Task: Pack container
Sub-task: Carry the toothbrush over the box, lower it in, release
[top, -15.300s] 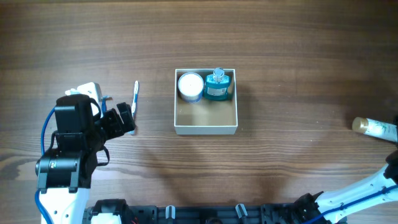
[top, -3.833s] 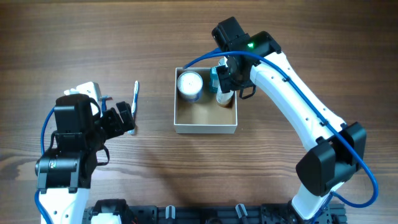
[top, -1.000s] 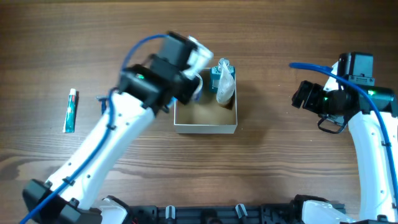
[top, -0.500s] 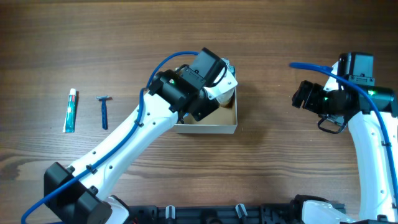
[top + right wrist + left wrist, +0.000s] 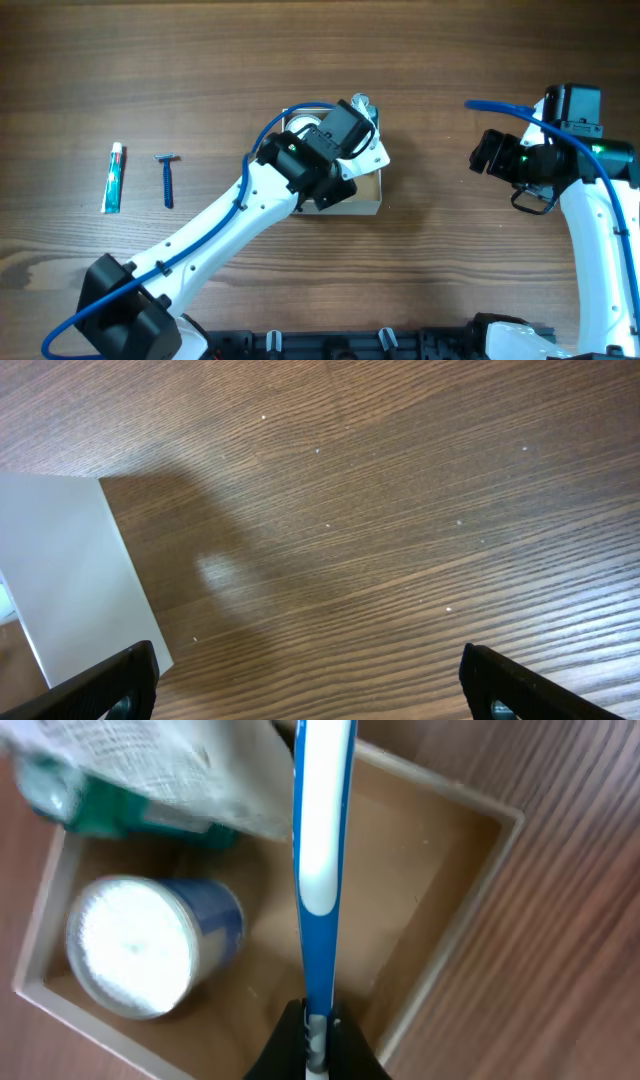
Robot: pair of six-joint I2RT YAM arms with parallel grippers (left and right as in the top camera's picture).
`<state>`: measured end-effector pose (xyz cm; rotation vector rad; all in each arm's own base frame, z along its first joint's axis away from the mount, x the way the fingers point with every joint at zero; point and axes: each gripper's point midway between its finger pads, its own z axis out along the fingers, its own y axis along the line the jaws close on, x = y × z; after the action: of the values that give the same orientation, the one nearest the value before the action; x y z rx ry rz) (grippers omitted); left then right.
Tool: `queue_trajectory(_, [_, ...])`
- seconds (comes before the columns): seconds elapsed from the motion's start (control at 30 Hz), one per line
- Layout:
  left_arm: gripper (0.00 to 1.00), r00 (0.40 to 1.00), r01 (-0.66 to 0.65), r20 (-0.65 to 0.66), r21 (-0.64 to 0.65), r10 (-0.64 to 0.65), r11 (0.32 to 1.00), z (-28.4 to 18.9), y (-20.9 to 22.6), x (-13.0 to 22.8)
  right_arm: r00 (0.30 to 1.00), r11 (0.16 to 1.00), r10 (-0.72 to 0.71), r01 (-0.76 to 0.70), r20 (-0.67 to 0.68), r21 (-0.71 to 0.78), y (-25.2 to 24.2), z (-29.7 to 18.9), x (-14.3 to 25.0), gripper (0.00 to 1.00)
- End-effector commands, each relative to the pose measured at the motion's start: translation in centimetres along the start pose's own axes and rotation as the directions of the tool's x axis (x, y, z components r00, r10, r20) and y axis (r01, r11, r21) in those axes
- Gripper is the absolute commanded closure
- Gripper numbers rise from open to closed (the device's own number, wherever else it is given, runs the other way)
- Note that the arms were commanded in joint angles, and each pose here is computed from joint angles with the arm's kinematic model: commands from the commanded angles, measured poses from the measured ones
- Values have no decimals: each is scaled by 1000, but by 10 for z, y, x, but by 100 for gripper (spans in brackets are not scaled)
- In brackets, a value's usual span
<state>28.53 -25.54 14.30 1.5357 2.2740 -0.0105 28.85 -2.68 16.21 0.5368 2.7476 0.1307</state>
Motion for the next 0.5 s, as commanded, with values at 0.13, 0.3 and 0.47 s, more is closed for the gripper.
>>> queue_trajectory(0.13, [96,993,-117,-20,-41,116,992,2,6,2,1000,1000,-8,8,-15,-3,-1,3,3,3])
queue_trajectory(0.3, [96,995,-85,-49,-16,84,996,7,1,8,1000,1000,-8,8,-15,-3,-1,3,3,3])
queue_trajectory(0.47, [56,996,-58,-74,-3,58,998,12,-1,13,1000,1000,-12,12,-16,-3,-1,3,3,3])
